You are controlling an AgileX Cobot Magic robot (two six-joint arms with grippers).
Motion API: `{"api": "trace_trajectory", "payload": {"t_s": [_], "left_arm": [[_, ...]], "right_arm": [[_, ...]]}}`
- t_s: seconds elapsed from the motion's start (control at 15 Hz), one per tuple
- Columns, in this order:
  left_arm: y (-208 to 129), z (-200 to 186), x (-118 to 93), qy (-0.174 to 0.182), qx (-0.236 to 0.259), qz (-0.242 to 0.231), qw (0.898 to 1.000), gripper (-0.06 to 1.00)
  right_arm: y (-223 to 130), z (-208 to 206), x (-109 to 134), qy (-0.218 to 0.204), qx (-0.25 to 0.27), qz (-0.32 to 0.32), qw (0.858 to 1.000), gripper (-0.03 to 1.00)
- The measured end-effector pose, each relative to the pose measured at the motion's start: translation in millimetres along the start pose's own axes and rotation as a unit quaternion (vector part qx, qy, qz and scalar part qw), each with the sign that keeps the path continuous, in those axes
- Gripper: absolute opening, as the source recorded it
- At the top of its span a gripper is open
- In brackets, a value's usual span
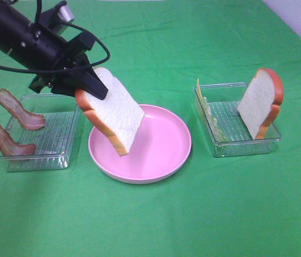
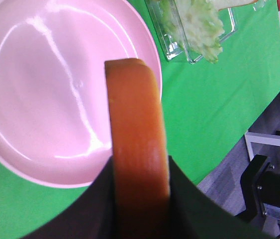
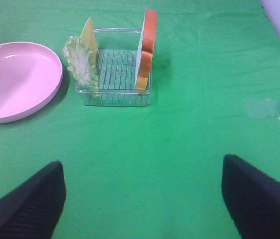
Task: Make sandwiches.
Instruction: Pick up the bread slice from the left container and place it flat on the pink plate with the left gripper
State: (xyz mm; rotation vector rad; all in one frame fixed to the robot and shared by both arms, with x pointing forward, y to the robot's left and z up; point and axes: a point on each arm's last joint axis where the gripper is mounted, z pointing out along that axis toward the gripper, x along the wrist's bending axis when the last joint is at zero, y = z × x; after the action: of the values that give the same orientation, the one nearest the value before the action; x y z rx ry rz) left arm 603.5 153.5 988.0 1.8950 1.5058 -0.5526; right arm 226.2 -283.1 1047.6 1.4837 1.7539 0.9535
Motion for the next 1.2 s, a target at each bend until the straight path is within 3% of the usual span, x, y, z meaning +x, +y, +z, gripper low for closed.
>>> {"api": "trace_trajectory", "payload": {"t_s": [0.47,0.67,1.2], "left_arm": [[6,52,33,-0.084,-0.006,-0.074,0.994,0.22],[6,70,50,-0.075,-0.011,-0.104,0.992,0.22],[4,93,42,-0.055,-0.019,-0.1,0.993,0.22]], "right_arm": [[0,0,0,0.0,0.0,0.0,1.0,0.81],[0,0,0,0.0,0.0,0.0,1.0,0.81],[0,0,0,0.0,0.0,0.0,1.0,0.81]]}}
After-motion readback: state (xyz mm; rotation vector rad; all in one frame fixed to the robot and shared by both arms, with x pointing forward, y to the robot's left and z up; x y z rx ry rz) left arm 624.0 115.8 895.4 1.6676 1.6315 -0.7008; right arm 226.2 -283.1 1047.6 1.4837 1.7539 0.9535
